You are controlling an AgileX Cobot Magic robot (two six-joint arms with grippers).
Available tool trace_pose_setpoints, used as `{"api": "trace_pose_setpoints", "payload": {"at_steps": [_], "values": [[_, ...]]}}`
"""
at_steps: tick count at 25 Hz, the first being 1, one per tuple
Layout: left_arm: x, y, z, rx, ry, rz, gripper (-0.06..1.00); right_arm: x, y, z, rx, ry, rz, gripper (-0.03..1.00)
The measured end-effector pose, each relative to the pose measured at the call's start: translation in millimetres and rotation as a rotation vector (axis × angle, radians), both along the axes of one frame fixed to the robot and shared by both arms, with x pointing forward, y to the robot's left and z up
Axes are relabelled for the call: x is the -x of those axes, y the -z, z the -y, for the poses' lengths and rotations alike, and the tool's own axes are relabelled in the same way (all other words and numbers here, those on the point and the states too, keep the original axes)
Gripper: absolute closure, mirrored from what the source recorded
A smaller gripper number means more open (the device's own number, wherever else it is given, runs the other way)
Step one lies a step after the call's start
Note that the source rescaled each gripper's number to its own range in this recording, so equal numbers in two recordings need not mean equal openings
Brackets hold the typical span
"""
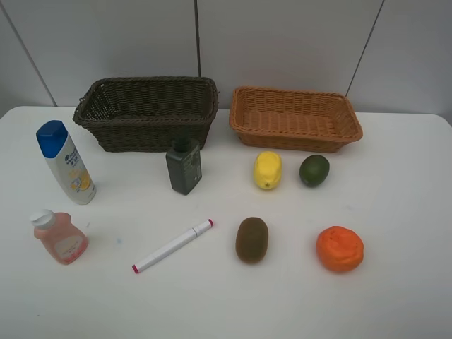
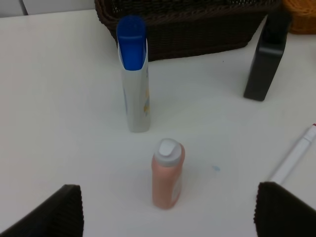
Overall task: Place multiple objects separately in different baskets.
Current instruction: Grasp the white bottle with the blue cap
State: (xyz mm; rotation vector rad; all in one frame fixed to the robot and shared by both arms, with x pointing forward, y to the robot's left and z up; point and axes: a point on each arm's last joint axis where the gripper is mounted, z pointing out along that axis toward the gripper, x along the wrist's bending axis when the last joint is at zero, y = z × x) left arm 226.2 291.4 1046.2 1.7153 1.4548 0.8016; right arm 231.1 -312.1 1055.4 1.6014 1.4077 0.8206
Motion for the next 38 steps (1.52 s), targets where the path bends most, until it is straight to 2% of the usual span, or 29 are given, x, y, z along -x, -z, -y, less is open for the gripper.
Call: {"api": "trace_pose_setpoints", "payload": {"at_steps": [18, 21, 26, 31, 38], "values": [[-0.5, -0.1, -0.3, 0.009, -0.010, -0.004, 0.04, 0.0, 0.0, 0.0, 0.000, 0.000, 0.000, -0.03], [-13.9, -2.0, -2.0, 0.006, -0.038, -0.086, 0.04, 0.0, 0.0, 0.0, 0.000, 0.000, 0.000, -0.03], [-67.6, -18.6, -2.6, -0.010, -0.061, -0.239, 0.04, 0.0, 0.0, 0.0, 0.000, 0.000, 0.000, -0.03], [-149.6, -30.0, -1.0, -0.048, -0.046, -0.435, 0.04, 0.0, 0.0, 0.0, 0.000, 0.000, 0.000, -0.03], [-265.5, -10.9, 2.3, -0.076, -0.022, -0.677, 0.04, 0.0, 0.0, 0.0, 0.000, 0.000, 0.000, -0.03]]}}
